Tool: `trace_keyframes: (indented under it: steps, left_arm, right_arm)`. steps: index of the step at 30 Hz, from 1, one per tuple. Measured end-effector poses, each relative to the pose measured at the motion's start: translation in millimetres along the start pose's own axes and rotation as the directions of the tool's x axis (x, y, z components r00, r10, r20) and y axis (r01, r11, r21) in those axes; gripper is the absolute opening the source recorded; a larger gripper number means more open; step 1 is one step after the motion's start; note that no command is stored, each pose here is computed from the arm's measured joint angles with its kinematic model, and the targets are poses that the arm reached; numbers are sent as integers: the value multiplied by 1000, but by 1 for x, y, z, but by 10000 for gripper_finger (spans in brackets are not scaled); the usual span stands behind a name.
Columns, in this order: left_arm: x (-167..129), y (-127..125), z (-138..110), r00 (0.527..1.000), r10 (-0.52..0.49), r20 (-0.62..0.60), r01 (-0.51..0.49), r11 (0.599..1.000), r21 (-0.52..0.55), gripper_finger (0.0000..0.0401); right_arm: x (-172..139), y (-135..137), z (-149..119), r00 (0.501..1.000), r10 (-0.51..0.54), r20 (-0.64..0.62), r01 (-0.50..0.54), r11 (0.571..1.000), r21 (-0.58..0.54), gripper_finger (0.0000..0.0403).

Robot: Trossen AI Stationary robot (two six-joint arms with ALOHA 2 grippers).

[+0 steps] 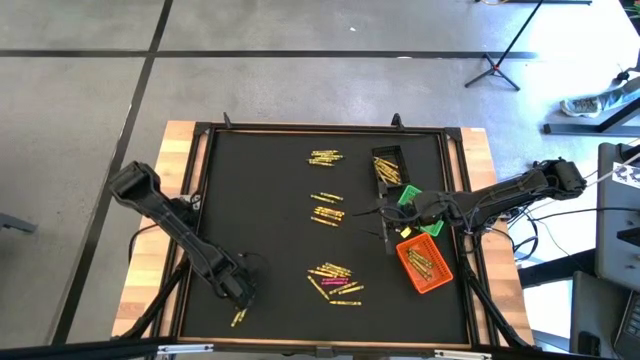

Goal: Sort crayons
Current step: Put the yellow crayon into the black basket

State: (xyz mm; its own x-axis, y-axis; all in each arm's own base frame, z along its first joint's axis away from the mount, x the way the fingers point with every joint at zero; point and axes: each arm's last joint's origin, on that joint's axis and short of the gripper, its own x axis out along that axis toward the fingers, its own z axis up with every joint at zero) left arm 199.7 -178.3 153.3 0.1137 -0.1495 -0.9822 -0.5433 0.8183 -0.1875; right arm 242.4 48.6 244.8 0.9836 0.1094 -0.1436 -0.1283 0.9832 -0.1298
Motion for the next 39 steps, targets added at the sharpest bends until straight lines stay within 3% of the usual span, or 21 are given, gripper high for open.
trace_keyframes:
  steps: [5,9,13,17,22,31,35,39]
  left_arm:
    - [-27,-15,8,993,27,116,-45,988,149,5]
    - [-47,-30,21,950,-1,313,-111,935,338,6]
    - [-59,-43,38,807,-48,588,-256,870,421,6]
    - [-62,-52,55,658,-112,745,-363,819,444,7]
    - [-61,-54,77,532,-217,818,-408,781,472,7]
    - [-66,-43,107,270,-420,866,-401,769,498,7]
    - [-71,-35,114,156,-470,869,-394,777,491,7]
    - [-72,-29,120,86,-515,853,-385,773,505,7]
  right_arm:
    - [0,0,0,1000,1,0,-1,1000,3,154]
    - [0,1,0,1000,28,2,-28,1000,6,154]
    - [0,3,0,995,102,6,-102,994,30,154]
    - [4,5,-3,988,152,10,-152,988,38,154]
    - [12,6,-6,991,131,26,-132,990,58,164]
    - [18,6,-9,993,111,42,-109,993,-44,248]
    - [23,9,-12,987,151,58,-148,988,-51,253]
    - [30,15,-15,979,174,103,-167,983,-72,243]
